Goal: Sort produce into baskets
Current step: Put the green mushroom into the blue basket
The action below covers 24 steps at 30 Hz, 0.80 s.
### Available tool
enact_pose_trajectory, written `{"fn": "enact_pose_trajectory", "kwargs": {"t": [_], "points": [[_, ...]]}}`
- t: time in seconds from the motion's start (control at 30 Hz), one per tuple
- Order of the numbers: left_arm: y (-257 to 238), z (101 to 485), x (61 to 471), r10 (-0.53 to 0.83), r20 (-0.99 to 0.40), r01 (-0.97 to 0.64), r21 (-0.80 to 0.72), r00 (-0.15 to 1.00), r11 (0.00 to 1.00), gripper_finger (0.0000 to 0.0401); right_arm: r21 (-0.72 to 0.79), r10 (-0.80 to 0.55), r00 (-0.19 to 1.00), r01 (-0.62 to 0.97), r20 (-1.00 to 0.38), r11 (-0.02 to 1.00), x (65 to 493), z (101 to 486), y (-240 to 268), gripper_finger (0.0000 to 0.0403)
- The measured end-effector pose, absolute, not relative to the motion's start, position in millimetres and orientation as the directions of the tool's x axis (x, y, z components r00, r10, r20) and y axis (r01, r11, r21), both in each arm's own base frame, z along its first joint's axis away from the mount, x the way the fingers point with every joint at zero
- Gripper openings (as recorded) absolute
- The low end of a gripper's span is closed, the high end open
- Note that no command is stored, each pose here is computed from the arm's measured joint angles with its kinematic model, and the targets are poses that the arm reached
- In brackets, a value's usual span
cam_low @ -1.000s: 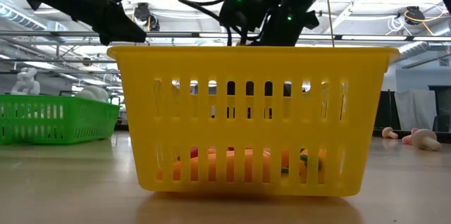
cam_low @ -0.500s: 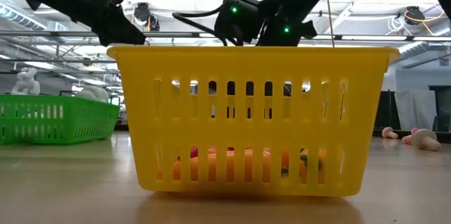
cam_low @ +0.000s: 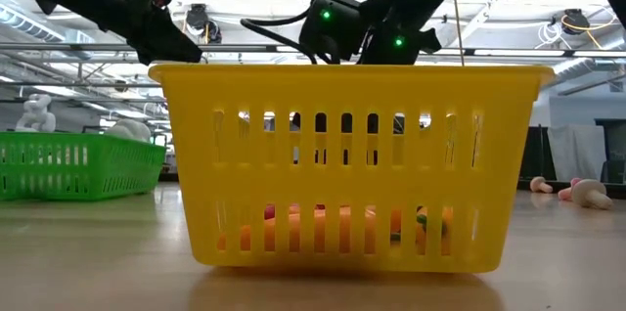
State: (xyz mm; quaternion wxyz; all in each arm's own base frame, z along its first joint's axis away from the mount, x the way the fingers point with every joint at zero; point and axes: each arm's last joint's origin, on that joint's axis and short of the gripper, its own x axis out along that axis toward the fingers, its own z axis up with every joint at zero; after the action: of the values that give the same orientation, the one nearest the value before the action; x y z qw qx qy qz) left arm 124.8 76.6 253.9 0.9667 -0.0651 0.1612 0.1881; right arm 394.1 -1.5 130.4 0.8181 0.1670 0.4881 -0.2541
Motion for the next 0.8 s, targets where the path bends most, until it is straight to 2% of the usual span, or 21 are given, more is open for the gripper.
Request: {"fn": "enact_pose_trajectory", "kwargs": {"t": [0.23,0.37,0.6,0.8], "points": [[76.6,253.9,124.8,0.343,-0.336,-0.385,-0.066,0.877,0.921,0.0125,0.014,-0.255,0.401,0.558,-0.88,0.83,394.7,131.0,-1.8,0.0104],[76.6,253.8,124.8,0.343,-0.336,-0.385,-0.066,0.877,0.921,0.0125,0.019,-0.255,0.424,0.543,-0.869,0.84,397.8,135.7,-2.0,0.0077],[76.2,251.9,124.2,0.339,-0.356,-0.386,-0.069,0.871,0.92,0.0125,0.032,-0.246,0.507,0.478,-0.826,0.878,414.6,160.5,3.0,0.0066],[75.8,249.7,123.4,0.337,-0.38,-0.391,-0.073,0.862,0.918,0.0125,0.074,-0.197,0.65,0.365,-0.734,0.928,435.4,190.4,15.6,0.0066]]}}
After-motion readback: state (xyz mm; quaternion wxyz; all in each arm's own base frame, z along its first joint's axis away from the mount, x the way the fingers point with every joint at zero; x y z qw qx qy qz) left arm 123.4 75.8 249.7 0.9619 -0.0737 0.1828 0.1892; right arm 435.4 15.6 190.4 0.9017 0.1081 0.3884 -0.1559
